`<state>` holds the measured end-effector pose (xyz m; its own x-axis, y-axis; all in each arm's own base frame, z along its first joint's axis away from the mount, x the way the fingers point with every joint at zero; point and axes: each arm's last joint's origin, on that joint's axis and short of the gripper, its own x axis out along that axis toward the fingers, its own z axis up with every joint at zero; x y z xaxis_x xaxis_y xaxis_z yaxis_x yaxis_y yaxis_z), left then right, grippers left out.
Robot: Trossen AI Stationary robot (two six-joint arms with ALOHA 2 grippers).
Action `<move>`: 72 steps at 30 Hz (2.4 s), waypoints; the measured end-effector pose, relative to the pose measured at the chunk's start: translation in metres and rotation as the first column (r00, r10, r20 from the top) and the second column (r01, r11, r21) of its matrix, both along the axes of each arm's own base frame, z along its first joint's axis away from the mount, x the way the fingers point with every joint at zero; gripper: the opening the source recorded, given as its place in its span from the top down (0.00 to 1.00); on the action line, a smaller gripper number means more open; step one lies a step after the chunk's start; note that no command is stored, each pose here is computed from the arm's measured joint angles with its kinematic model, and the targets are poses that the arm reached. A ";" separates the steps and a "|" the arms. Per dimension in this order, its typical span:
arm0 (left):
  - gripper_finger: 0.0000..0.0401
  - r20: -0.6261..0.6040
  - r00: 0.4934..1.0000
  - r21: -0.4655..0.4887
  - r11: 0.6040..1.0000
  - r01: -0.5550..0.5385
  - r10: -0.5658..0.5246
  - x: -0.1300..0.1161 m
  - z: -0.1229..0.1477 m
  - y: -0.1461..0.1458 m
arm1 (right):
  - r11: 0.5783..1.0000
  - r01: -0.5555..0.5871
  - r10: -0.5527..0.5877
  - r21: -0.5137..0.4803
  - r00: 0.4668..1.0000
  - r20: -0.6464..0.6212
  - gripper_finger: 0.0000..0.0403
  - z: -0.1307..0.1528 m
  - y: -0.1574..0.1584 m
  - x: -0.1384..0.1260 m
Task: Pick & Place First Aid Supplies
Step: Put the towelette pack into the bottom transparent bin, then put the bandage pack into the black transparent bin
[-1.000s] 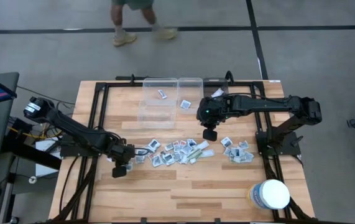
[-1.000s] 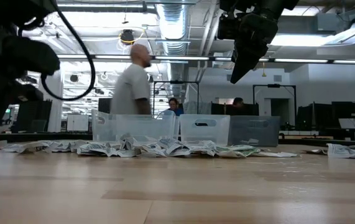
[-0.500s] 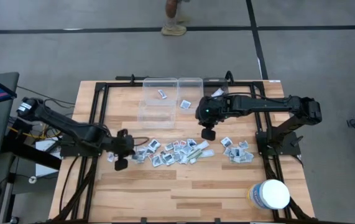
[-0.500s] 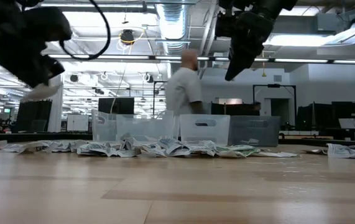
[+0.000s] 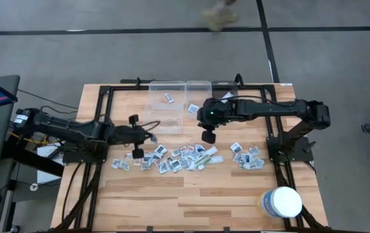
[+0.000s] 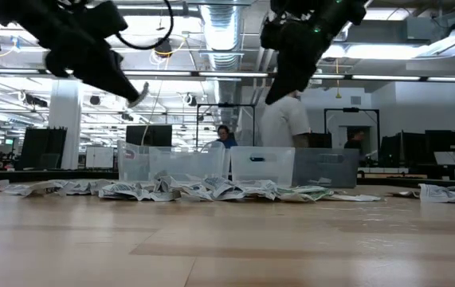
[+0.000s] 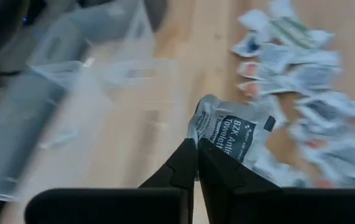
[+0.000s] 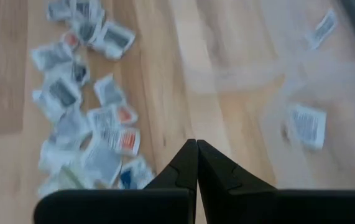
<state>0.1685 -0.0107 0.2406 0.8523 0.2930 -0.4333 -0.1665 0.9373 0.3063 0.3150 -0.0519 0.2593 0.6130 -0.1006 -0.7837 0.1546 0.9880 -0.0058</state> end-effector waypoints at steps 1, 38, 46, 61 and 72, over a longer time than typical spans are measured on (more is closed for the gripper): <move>0.96 0.008 1.000 0.021 1.000 -0.010 0.010 0.002 0.001 0.004 | 1.000 0.005 -0.005 -0.002 1.000 0.007 1.00 0.000 -0.002 0.002; 0.95 0.050 0.978 -0.003 0.979 -0.204 0.204 0.046 -0.024 0.089 | 0.993 0.120 -0.121 -0.015 0.991 -0.063 1.00 -0.016 -0.050 -0.005; 0.89 0.030 0.976 -0.055 0.975 -0.213 0.215 0.045 -0.027 0.089 | 0.993 0.118 -0.118 -0.014 0.991 -0.062 1.00 -0.015 -0.049 -0.004; 0.85 0.028 0.981 -0.073 0.980 -0.187 0.190 0.044 -0.027 0.088 | 0.995 0.101 -0.102 -0.011 0.993 -0.061 1.00 -0.015 -0.045 -0.003; 0.85 0.192 0.970 -0.036 0.989 -0.142 0.146 0.029 0.006 0.068 | 0.997 0.081 -0.082 -0.013 0.995 -0.064 1.00 -0.015 -0.038 -0.001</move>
<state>0.1971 0.0578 0.2465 0.8703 0.4108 -0.2715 -0.3542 0.9053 0.2344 0.3137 -0.0900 0.2441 0.5505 -0.1561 -0.8201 0.2337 0.9719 -0.0282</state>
